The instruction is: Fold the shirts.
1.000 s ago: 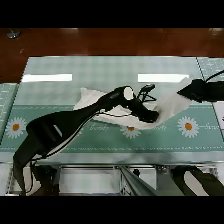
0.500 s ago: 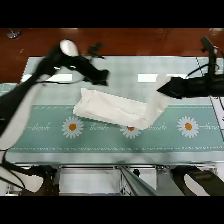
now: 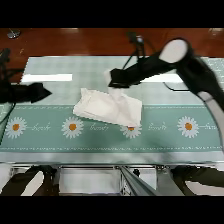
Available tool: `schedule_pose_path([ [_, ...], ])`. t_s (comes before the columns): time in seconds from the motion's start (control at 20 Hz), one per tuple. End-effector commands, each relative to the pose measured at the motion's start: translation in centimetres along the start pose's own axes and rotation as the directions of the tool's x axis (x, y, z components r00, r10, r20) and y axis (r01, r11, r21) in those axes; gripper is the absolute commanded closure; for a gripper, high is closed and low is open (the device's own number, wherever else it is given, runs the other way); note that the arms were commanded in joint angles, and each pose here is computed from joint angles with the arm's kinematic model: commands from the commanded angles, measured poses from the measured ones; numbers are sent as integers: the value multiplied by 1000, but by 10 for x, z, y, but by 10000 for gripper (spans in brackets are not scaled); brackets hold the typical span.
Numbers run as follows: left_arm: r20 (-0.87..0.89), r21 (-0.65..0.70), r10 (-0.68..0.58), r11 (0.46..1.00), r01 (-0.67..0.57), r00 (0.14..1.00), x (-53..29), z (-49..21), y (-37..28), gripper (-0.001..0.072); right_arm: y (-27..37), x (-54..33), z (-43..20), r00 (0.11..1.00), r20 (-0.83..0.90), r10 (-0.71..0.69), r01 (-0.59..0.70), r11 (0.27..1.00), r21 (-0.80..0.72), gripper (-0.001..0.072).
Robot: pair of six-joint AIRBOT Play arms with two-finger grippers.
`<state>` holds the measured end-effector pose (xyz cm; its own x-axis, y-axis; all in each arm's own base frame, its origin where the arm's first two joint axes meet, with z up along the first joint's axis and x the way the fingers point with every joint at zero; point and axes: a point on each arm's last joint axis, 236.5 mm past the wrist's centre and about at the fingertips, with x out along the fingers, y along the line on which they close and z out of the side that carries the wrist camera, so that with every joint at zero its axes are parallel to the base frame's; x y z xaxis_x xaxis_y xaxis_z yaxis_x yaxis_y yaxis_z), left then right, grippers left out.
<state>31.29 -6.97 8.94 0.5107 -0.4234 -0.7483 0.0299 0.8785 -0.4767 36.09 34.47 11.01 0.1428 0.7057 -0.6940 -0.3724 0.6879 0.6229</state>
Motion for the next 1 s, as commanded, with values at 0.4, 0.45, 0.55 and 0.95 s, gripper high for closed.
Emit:
schedule_pose_path([
  [0.4,10,-101,-22,995,23,1000,27,-70,19,684,24,128,24,988,-97,116,-114,993,27,86],
  [0.45,6,-103,-22,994,22,1000,28,-70,19,684,13,101,36,989,-94,112,-109,993,33,86],
  [0.55,6,-102,-21,995,22,1000,28,-70,20,684,-17,24,50,991,-105,82,-79,996,32,86],
  [0.95,5,-100,-20,995,20,1000,28,-71,20,684,-209,-214,-35,816,164,-554,477,807,348,87],
])
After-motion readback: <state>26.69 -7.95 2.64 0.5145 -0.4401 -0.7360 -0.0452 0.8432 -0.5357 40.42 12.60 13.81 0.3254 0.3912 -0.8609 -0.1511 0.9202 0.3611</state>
